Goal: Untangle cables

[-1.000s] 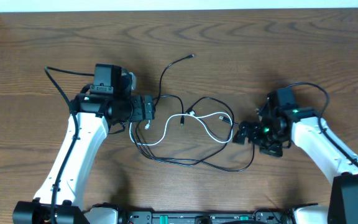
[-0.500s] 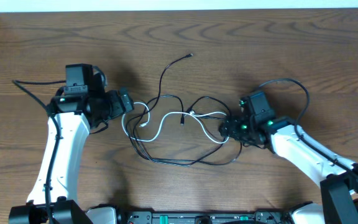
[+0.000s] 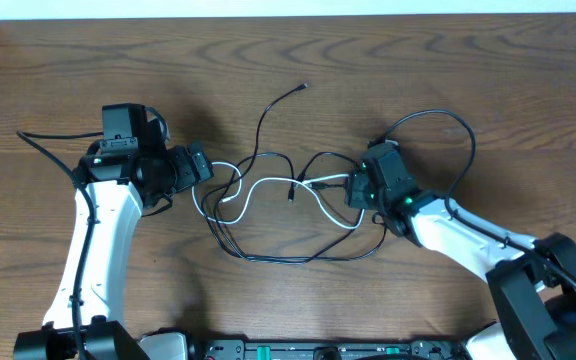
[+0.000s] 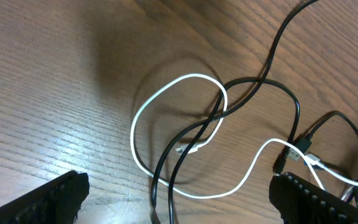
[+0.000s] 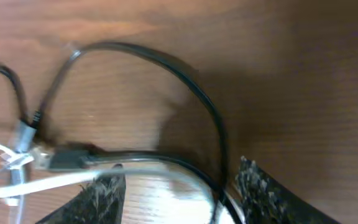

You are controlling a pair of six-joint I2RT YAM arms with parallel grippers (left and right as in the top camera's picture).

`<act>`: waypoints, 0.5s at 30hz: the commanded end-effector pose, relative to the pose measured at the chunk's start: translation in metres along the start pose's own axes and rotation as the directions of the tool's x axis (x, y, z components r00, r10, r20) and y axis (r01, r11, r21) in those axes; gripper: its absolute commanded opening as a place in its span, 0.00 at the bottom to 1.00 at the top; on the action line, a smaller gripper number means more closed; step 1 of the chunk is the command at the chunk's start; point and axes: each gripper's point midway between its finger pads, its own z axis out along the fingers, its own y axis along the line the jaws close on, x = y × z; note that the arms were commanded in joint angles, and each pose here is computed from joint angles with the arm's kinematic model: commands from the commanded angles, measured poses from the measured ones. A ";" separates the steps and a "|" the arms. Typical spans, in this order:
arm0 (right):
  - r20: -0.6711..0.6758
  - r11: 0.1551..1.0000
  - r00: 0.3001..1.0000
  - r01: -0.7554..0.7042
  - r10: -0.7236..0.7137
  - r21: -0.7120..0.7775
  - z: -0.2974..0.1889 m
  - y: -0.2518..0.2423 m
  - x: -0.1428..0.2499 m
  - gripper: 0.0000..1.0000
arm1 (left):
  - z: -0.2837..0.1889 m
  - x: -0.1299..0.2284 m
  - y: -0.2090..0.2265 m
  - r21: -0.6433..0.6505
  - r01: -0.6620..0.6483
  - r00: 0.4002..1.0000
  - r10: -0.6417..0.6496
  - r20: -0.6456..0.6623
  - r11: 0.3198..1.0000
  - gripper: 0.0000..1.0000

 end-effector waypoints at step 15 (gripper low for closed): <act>-0.027 0.843 0.892 0.417 -0.452 -0.339 -0.107 0.121 -0.082 0.62 | 0.003 0.002 0.003 -0.012 0.007 1.000 -0.007 -0.011 1.000 0.98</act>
